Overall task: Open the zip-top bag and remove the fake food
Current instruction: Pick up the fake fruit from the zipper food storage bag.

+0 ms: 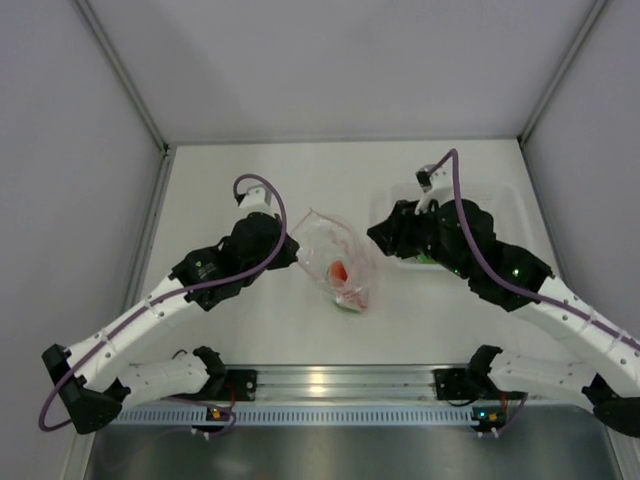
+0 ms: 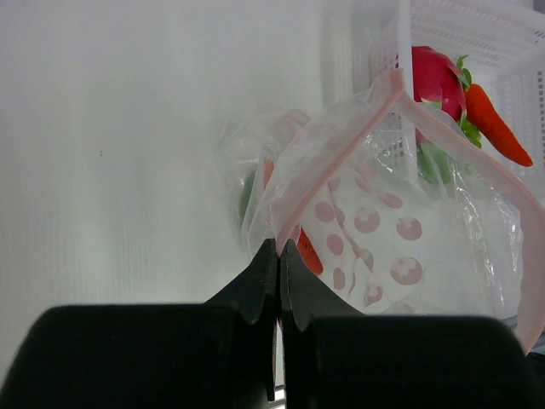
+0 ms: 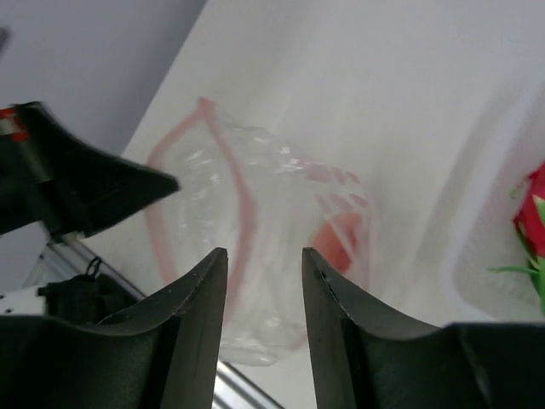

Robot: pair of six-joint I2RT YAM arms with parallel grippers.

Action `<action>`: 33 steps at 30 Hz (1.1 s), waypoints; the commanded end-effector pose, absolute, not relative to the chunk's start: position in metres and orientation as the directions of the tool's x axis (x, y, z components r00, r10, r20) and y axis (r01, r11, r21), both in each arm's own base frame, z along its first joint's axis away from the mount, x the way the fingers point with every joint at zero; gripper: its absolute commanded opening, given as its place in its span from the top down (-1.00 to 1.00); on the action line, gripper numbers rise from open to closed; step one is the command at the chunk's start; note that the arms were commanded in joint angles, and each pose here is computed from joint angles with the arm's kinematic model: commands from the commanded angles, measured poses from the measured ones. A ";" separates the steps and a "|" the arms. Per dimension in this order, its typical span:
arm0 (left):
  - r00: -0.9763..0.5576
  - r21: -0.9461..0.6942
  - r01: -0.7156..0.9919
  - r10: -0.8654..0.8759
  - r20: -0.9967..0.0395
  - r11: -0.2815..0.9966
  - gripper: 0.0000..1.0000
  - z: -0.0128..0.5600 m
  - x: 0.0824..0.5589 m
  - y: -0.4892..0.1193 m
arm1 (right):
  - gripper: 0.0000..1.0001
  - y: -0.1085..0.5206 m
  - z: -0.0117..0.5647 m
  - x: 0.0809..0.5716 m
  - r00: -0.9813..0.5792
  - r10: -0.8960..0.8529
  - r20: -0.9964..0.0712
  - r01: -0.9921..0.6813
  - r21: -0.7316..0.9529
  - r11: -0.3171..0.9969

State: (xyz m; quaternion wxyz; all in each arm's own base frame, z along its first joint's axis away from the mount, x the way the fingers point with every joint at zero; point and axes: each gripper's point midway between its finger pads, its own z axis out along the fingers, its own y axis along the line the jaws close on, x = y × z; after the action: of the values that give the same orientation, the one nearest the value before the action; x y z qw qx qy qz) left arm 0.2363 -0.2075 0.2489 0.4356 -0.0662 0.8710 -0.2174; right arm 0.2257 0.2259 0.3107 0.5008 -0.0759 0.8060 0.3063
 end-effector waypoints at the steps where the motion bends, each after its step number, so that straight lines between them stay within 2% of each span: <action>1: -0.575 -0.521 0.041 -0.406 -0.710 0.853 1.00 0.266 0.248 -0.218 | 0.20 0.255 0.332 0.205 -0.497 0.115 -0.860 -0.460 0.373 0.805; 2: -0.577 -0.524 0.037 -0.410 -0.706 0.851 1.00 0.266 0.248 -0.219 | 0.22 0.259 0.349 0.205 -0.469 0.113 -0.876 -0.462 0.352 0.814; 3: -0.576 -0.540 0.025 -0.429 -0.696 0.841 1.00 0.267 0.248 -0.219 | 0.24 0.272 0.331 0.203 -0.498 0.030 -0.867 -0.464 0.295 0.835; 5: -0.574 -0.557 0.020 -0.446 -0.686 0.830 1.00 0.269 0.247 -0.220 | 0.24 0.293 0.341 0.190 -0.489 -0.009 -0.872 -0.502 0.272 0.821; 6: -0.571 -0.575 0.012 -0.466 -0.675 0.818 1.00 0.270 0.247 -0.220 | 0.25 0.303 0.325 0.191 -0.510 -0.072 -0.857 -0.499 0.227 0.836; 9: -0.547 -0.618 0.002 -0.517 -0.658 0.786 1.00 0.279 0.245 -0.216 | 0.39 0.320 0.313 0.196 -0.527 -0.133 -0.840 -0.491 0.173 0.854; 12: -0.534 -0.647 0.002 -0.546 -0.645 0.762 1.00 0.284 0.240 -0.211 | 0.40 0.322 0.297 0.207 -0.532 -0.174 -0.829 -0.456 0.107 0.884; 19: -0.569 -0.705 0.056 -0.557 -0.604 0.707 1.00 0.286 0.230 -0.222 | 0.45 0.331 0.254 0.232 -0.593 -0.220 -0.775 -0.439 0.082 0.895; 24: -0.603 -0.717 0.074 -0.542 -0.586 0.693 1.00 0.278 0.231 -0.237 | 0.50 0.331 0.205 0.242 -0.644 -0.354 -0.678 -0.427 -0.065 0.902; 33: -0.567 -0.700 0.038 -0.561 -0.602 0.713 1.00 0.266 0.237 -0.227 | 0.55 0.353 0.134 0.236 -0.711 -0.417 -0.566 -0.508 0.003 0.862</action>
State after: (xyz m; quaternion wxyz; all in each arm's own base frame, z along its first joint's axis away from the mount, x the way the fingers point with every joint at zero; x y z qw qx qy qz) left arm 0.2312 -0.2247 0.2408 0.4077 -0.1467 0.8476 -0.3062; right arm 0.2357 0.3445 0.1488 0.3053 -0.2353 0.9208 0.0598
